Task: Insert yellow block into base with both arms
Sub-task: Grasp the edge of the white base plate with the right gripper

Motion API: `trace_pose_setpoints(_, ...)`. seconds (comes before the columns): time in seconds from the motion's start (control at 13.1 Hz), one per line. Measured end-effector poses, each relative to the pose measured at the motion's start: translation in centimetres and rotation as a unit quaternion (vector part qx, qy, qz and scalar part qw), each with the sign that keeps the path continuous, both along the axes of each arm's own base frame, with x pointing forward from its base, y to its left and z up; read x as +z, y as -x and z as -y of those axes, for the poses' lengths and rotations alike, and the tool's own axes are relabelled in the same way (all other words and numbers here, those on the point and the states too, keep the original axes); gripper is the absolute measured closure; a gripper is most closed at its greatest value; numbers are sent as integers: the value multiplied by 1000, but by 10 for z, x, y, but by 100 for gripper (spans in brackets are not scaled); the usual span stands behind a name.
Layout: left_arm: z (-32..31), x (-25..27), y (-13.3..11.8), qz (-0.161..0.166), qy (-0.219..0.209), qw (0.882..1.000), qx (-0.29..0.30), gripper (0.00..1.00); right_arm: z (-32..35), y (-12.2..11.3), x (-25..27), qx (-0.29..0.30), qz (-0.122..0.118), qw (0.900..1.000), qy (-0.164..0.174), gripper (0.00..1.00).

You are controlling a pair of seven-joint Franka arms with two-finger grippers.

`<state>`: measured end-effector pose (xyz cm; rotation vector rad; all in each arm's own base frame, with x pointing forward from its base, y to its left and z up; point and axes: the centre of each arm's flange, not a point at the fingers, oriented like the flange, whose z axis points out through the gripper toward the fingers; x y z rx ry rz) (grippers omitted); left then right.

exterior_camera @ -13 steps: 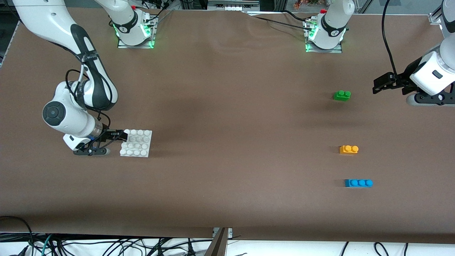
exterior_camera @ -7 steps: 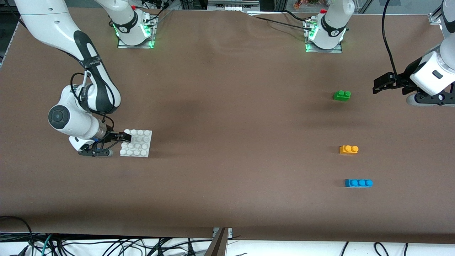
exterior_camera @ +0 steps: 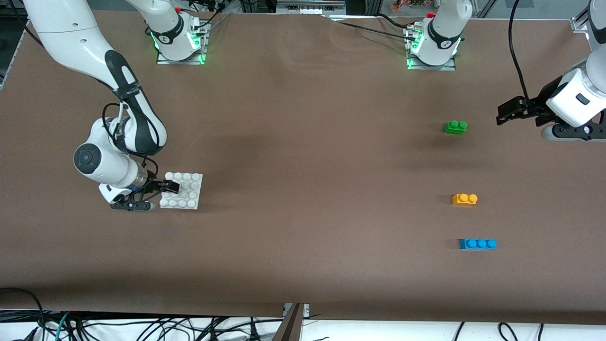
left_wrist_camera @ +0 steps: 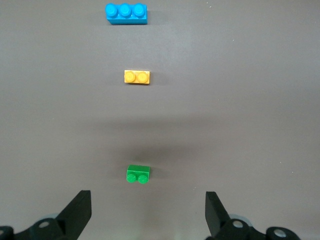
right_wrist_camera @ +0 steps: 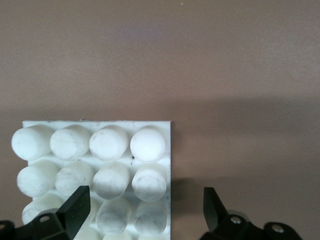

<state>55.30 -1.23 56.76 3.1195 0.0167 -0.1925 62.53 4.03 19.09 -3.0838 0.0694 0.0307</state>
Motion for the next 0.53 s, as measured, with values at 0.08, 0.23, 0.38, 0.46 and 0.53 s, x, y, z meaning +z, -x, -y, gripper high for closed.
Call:
trace_pose_setpoints(0.08,0,0,0,0,0,1000,0,0,0,0,-3,0,1,1000,0,0)
trace_pose_setpoints(0.23,0,0,0,0,0,1000,0,0,-1,-1,-6,-1,5,1000,-1,2)
trace_pose_setpoints(0.38,0,0,0,0,0,1000,0,0,-4,-1,-6,0,7,1000,-3,11)
trace_pose_setpoints(0.46,0,0,0,0,0,1000,0,0,-5,-1,-6,0,7,1000,-3,11)
trace_pose_setpoints(0.53,0,0,0,0,0,1000,0,0,-7,-1,-6,1,8,1000,-4,21)
